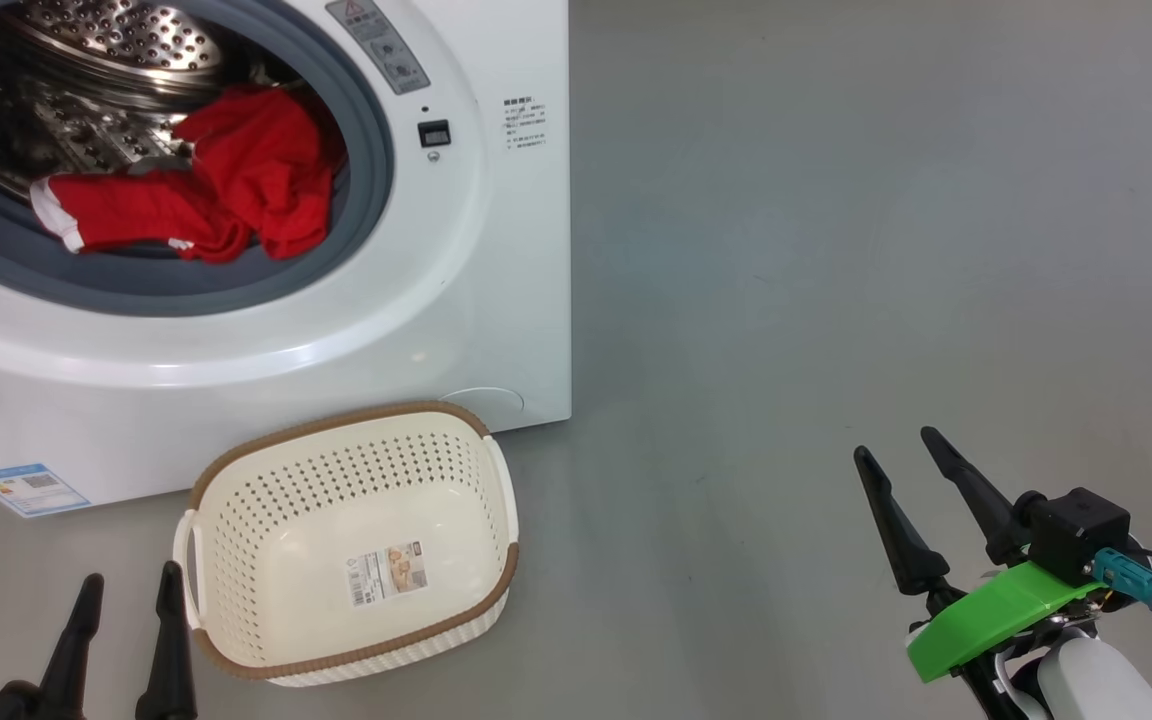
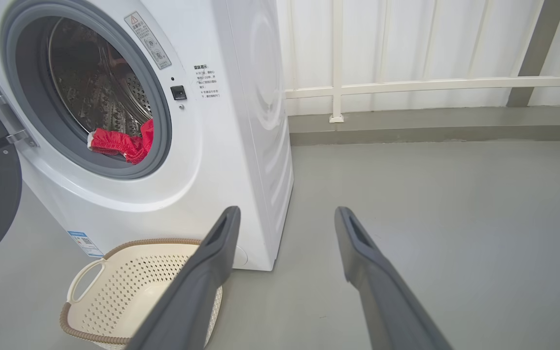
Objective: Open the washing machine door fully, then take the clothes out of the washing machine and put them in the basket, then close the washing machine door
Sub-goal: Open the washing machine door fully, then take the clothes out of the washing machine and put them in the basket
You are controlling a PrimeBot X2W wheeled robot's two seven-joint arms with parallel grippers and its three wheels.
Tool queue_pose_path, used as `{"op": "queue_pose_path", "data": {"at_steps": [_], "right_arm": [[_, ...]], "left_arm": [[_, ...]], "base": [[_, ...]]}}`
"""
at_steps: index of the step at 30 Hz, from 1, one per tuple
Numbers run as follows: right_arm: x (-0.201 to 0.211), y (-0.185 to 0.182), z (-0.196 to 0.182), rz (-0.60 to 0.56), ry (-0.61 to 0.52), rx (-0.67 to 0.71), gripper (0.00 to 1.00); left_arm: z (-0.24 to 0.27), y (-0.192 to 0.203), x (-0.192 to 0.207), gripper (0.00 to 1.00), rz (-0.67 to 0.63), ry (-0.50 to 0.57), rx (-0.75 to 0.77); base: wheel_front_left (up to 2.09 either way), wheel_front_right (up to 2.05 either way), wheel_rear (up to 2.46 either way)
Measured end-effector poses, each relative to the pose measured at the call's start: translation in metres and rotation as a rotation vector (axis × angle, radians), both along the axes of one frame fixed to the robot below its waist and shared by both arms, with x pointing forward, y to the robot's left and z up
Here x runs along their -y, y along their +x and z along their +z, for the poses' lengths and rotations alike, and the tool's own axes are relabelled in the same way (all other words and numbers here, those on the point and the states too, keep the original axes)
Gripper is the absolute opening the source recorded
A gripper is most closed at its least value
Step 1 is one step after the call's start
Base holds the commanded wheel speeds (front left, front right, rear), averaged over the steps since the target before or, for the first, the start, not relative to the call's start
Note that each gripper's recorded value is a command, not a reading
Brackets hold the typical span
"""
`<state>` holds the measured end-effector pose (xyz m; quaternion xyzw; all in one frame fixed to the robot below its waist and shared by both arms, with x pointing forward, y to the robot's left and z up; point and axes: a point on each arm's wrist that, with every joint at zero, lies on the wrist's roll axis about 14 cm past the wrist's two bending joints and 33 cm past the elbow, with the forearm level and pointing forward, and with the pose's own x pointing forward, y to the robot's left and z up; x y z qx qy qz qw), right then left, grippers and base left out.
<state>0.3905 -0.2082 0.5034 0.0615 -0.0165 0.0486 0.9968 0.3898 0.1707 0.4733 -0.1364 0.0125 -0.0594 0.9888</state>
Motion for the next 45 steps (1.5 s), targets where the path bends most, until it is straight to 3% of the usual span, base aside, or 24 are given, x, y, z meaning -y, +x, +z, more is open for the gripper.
{"op": "queue_pose_path", "data": {"at_steps": [15,33,45], "right_arm": [[-0.003,0.003,-0.001,0.009,0.0,-0.002,1.0],[-0.006,0.006,-0.006,0.015,0.001,-0.015,1.0],[-0.008,0.008,-0.009,0.019,0.006,-0.023,1.0]], "left_arm": [[0.001,0.0,-0.006,1.0,0.021,-0.003,0.004],[-0.004,0.001,-0.007,1.0,0.02,0.004,-0.01],[-0.008,0.001,-0.005,1.0,0.012,0.006,-0.023]], "base": [[0.06,-0.11,0.05],[1.02,-1.43,0.41],[0.3,-0.3,0.0]]}}
